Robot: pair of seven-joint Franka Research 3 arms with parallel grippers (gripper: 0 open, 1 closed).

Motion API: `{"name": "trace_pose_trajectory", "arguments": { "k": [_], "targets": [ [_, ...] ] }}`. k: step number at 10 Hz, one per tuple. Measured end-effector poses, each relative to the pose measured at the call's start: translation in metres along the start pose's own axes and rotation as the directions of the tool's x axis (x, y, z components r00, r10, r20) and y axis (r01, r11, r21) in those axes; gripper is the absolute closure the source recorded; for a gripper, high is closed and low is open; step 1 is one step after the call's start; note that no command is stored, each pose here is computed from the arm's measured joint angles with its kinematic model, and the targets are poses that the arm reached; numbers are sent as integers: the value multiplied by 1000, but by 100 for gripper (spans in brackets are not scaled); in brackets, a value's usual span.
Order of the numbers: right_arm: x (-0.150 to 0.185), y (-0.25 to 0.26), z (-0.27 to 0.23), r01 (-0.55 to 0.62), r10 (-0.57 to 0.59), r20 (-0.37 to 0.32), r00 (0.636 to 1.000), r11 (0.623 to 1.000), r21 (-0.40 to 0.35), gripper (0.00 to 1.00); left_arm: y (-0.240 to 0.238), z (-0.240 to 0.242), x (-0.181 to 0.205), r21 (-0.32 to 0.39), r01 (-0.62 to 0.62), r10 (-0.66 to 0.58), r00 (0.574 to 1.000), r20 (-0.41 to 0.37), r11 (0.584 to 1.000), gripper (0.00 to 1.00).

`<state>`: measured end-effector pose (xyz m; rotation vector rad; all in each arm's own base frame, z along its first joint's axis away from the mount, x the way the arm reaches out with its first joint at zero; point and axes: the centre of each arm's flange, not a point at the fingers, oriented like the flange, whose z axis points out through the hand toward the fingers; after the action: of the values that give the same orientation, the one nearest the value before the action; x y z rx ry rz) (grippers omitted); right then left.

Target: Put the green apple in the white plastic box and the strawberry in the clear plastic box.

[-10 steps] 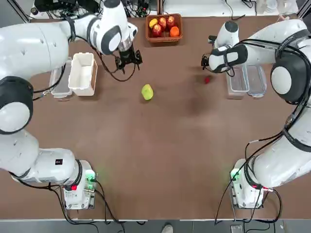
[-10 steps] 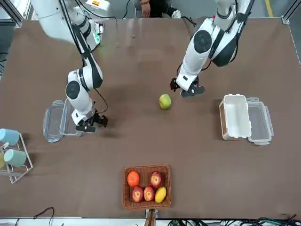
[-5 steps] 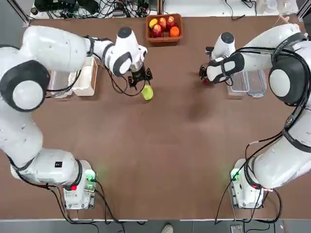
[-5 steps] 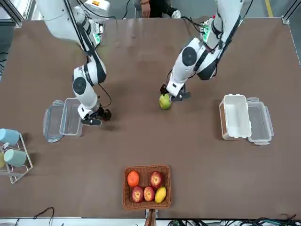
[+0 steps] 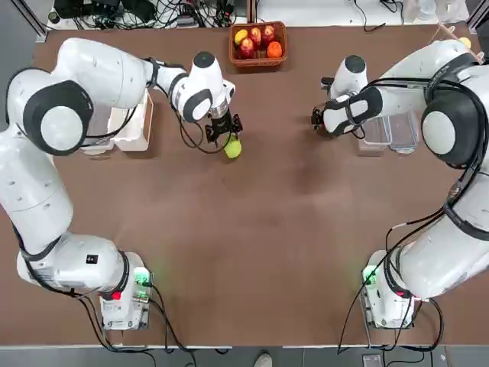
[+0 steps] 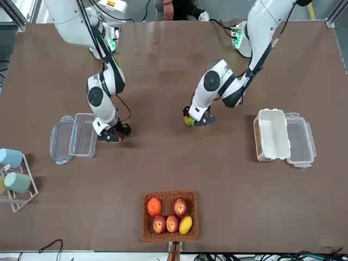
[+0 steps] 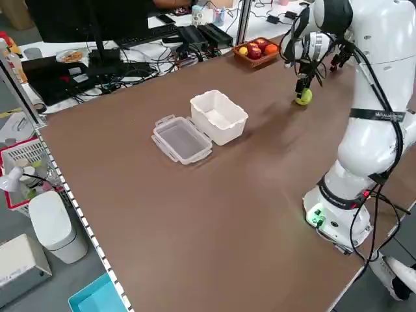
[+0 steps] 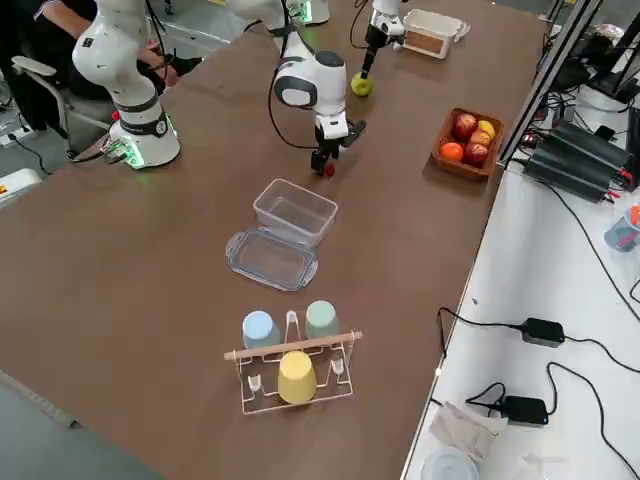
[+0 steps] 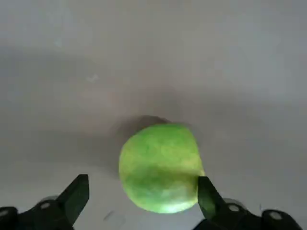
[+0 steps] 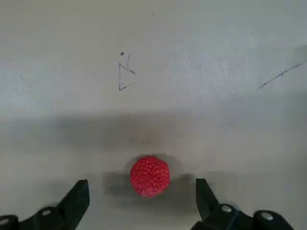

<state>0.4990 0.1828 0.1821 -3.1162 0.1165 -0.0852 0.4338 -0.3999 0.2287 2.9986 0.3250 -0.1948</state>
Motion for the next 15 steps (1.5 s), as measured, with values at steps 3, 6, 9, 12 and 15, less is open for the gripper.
{"name": "trace_pose_trajectory", "arguments": {
  "k": [3,6,9,12,15],
  "targets": [
    [2,2,-2,-6,6,-8,1000,1000,1,2,4,6,-7,9,18,-18,1000,12,1000,0],
    [4,2,-4,-7,7,-15,1000,1000,3,3,5,10,0,3,18,-18,1000,11,1000,0],
    [4,2,-4,-7,8,-15,1000,1000,4,4,3,11,17,-6,44,-44,999,8,999,0],
    [3,2,-3,-6,7,-12,1000,1000,2,5,4,25,13,4,76,-76,997,33,997,4],
    [1,2,2,-3,3,-8,1000,1000,1,7,6,26,11,11,93,-93,995,34,996,10]
  ]
}}
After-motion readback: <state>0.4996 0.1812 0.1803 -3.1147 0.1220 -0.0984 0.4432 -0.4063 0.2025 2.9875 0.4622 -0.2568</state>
